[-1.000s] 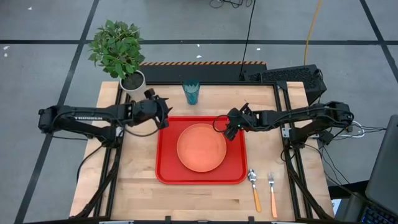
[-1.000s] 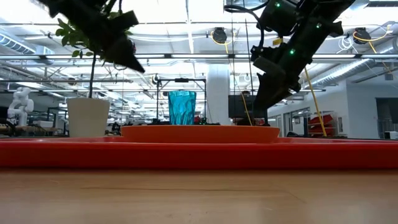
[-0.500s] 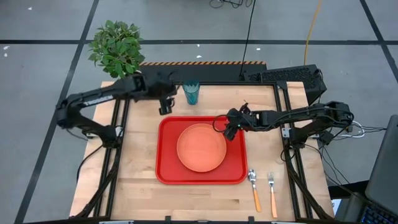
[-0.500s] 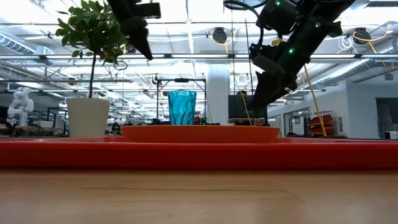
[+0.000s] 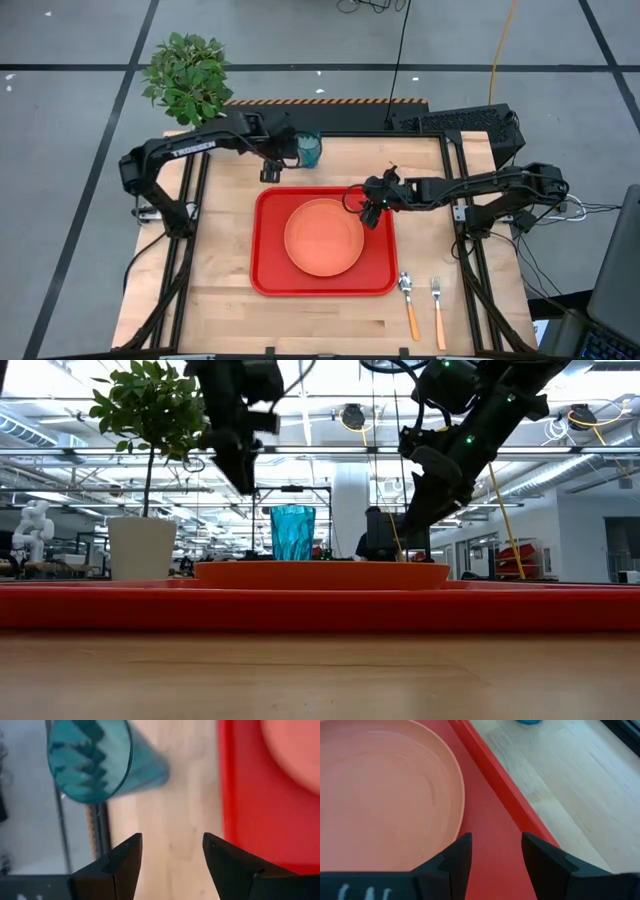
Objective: Pick and place plate/cup/fork/spoon on tray
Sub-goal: Put the blue cup on the red tray to the top right of the orange plate
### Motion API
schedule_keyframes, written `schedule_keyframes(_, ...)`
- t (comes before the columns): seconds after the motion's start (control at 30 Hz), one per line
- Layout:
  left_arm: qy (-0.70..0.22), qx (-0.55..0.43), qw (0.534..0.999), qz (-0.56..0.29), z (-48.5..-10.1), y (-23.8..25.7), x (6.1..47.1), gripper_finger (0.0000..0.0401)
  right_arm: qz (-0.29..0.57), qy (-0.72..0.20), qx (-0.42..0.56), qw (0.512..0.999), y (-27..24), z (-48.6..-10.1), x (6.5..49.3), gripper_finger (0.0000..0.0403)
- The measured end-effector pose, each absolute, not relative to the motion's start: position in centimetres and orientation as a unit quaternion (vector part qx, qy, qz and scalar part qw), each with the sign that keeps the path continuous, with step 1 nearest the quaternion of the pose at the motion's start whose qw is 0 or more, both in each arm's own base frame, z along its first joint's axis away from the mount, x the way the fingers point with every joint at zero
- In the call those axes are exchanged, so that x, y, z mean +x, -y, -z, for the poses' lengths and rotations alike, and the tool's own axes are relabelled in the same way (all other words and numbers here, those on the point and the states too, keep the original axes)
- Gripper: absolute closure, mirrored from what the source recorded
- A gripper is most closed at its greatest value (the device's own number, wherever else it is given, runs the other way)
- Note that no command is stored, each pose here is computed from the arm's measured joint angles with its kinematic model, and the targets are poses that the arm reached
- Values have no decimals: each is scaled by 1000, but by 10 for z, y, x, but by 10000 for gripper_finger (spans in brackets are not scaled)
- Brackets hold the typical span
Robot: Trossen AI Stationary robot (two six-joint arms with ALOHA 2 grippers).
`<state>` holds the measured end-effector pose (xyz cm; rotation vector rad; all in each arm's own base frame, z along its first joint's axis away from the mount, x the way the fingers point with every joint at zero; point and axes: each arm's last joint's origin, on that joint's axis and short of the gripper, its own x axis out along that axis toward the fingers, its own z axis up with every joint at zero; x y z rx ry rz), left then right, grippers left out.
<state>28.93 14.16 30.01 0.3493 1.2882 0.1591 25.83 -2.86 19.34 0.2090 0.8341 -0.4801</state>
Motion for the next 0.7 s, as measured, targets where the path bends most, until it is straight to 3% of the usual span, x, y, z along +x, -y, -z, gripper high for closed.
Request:
schedule_keyframes(0.13,-611,191,763,-88,-297,-146,292,188,234,-400,100,880,32,-193,258,238)
schedule_keyframes(0.43,-546,188,811,-93,-336,-163,300,188,249,-398,106,876,40,-193,257,238)
schedule_keyframes(0.7,-602,148,781,-69,-339,-184,316,188,248,-396,107,877,40,-194,257,238)
